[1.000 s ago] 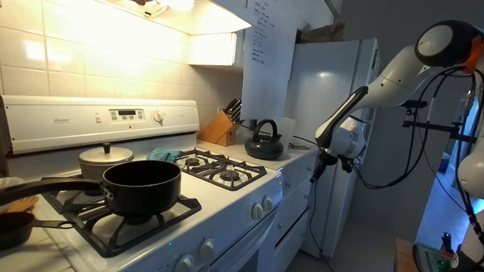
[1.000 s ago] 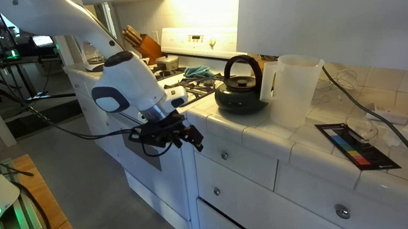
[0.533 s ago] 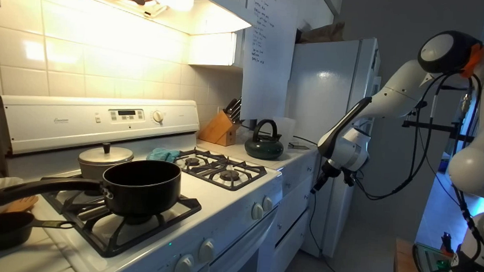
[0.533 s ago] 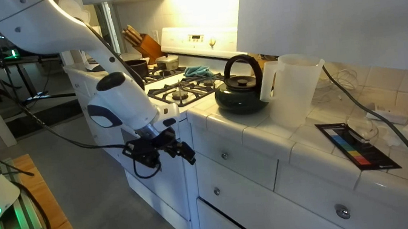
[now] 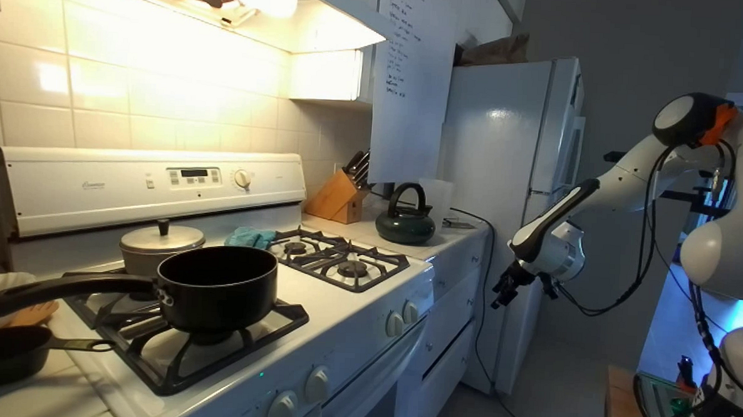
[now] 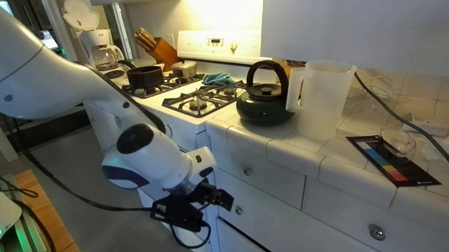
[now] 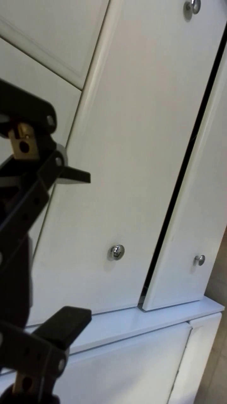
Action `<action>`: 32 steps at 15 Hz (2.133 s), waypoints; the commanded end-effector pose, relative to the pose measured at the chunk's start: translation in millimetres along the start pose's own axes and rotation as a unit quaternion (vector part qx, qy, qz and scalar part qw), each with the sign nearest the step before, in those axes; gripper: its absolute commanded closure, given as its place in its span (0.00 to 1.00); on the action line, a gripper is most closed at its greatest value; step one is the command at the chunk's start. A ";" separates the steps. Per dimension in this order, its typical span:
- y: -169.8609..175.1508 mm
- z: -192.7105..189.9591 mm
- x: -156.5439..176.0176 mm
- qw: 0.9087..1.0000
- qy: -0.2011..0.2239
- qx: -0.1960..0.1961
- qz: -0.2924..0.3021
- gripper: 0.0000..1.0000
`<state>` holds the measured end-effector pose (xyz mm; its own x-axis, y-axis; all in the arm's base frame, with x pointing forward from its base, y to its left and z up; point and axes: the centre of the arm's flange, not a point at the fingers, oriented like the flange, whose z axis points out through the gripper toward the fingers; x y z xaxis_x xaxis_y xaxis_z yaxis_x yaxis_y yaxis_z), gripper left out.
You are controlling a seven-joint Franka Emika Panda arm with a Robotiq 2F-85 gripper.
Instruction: Pull open the drawer and take out the clear bottle
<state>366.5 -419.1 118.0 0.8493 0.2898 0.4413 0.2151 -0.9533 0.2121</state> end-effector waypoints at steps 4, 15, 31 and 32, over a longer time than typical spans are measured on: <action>6.4 16.1 -6.6 1.000 0.002 0.005 -0.010 0.00; -0.7 80.6 40.1 0.996 0.018 -0.077 0.030 0.00; -29.4 79.8 105.4 0.975 0.133 -0.152 0.097 0.00; -29.5 80.1 107.5 0.974 0.138 -0.155 0.095 0.00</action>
<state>484.1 -369.2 85.5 0.7106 0.1509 0.6872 -0.1161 -0.9382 0.3260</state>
